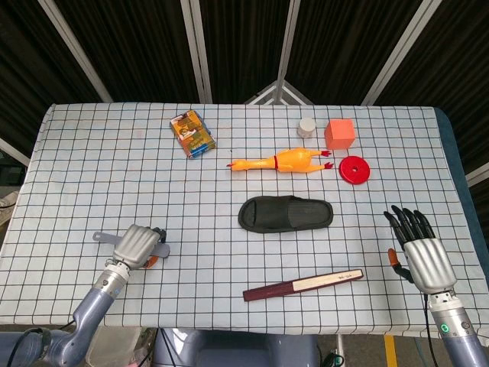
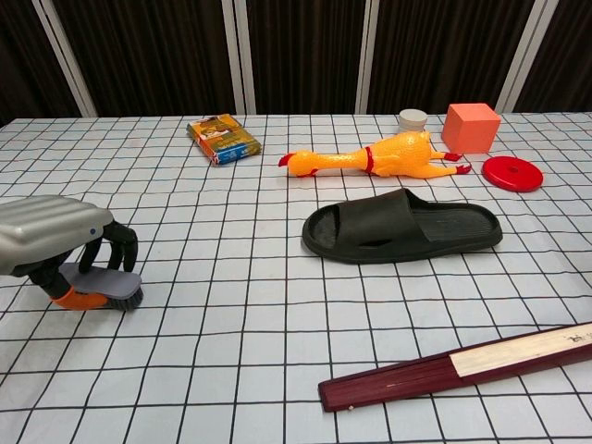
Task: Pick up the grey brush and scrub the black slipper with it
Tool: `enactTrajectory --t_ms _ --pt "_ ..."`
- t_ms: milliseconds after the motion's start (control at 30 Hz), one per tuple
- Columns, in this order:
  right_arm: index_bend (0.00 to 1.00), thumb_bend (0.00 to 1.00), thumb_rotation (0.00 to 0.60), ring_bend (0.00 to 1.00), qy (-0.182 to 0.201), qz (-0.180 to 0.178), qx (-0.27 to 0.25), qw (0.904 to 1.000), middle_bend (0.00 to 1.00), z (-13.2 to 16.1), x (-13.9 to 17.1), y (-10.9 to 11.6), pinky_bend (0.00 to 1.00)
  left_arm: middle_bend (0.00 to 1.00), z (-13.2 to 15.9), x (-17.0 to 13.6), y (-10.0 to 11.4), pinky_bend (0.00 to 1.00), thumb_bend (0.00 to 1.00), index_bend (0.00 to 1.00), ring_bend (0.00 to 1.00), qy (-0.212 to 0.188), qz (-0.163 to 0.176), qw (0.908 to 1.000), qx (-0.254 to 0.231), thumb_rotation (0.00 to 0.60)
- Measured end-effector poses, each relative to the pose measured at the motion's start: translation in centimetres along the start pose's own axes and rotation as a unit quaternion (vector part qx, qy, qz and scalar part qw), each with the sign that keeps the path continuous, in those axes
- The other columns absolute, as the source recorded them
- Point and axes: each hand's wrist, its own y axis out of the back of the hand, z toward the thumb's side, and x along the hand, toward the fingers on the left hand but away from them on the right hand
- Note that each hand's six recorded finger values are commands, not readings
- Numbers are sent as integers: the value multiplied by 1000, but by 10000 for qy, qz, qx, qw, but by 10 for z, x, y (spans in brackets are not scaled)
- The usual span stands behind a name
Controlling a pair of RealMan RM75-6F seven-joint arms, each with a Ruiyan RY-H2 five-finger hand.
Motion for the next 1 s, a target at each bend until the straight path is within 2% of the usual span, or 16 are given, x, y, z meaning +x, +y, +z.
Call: enactTrajectory --t_ms 133,333,500,767,900,1000 --pt "0 567 600 0 -32 24 -10 10000 21 -3 0 -1 61 337 6 4 -11 492 86 266 282 -117 -46 9999 -44 600" --pt "0 568 600 0 -20 44 7 10000 20 -4 0 -2 61 147 13 4 -10 432 4 87 133 -279 65 9994 -200 600" --pt "0 568 600 0 -55 -2 28 10000 19 -5 2 1 61 74 18 -1 -1 387 0 34 95 -470 190 9974 -514 600" --pt "0 567 600 0 -33 -27 34 10000 18 -1 3 3 61 13 14 -29 30 277 0 0 31 -783 301 9924 -898 600" --pt "0 567 600 0 -22 -77 35 10000 9 0 6 5 24 6 0 -54 51 157 0 0 1 -807 507 9901 -1035 600" --pt "0 563 600 0 -51 -126 19 9999 0 0 9 9 0 1 -23 -79 65 40 0 0 0 -627 808 9897 -1006 600"
